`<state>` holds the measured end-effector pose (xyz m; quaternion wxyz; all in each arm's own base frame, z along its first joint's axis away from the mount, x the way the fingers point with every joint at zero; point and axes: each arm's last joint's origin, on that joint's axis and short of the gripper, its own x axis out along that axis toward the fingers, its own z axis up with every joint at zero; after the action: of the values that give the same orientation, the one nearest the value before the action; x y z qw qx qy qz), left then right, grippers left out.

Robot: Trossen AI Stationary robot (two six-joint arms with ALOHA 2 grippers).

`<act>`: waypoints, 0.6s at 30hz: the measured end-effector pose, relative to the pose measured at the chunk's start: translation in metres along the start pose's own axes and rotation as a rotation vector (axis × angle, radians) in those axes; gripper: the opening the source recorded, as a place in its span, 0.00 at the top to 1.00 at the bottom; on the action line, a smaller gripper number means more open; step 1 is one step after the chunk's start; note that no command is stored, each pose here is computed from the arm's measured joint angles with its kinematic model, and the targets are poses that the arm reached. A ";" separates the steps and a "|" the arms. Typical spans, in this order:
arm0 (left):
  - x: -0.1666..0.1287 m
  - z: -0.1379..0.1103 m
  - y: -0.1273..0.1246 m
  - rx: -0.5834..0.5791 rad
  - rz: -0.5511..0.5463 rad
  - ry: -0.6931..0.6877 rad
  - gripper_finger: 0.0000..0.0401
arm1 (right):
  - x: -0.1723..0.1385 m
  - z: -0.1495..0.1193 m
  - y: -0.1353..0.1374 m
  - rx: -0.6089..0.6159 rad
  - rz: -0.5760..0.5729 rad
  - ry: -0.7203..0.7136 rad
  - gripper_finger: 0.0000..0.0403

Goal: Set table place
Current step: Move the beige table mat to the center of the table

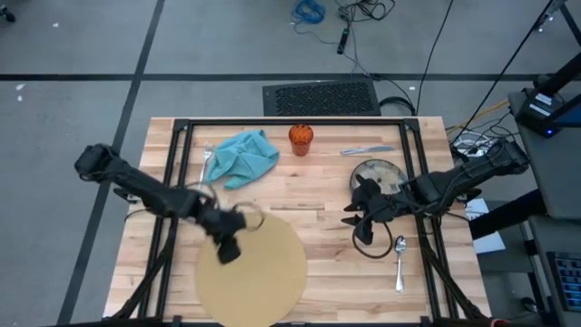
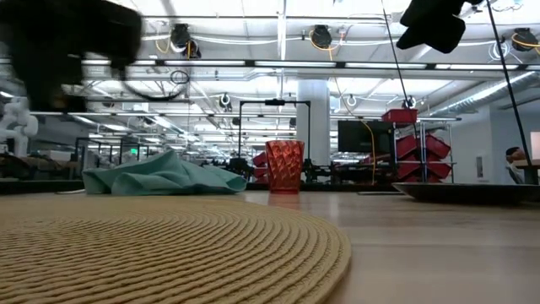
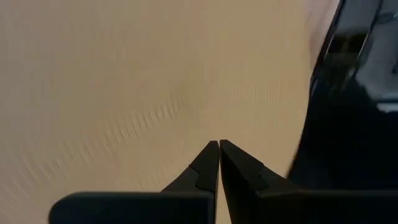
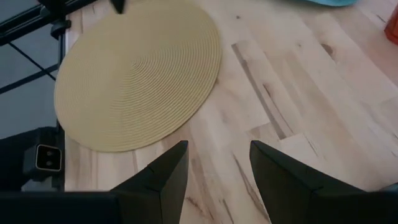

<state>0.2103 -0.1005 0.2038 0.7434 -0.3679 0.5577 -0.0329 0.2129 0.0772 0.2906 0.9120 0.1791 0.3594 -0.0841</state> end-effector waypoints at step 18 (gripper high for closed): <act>0.117 -0.044 -0.017 0.023 0.056 0.143 1.00 | 0.000 0.001 0.000 -0.027 -0.023 -0.029 0.59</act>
<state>0.2230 -0.1888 0.1149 0.7065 -0.3402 0.6190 -0.0446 0.2135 0.0769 0.2913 0.9185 0.1613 0.3491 -0.0924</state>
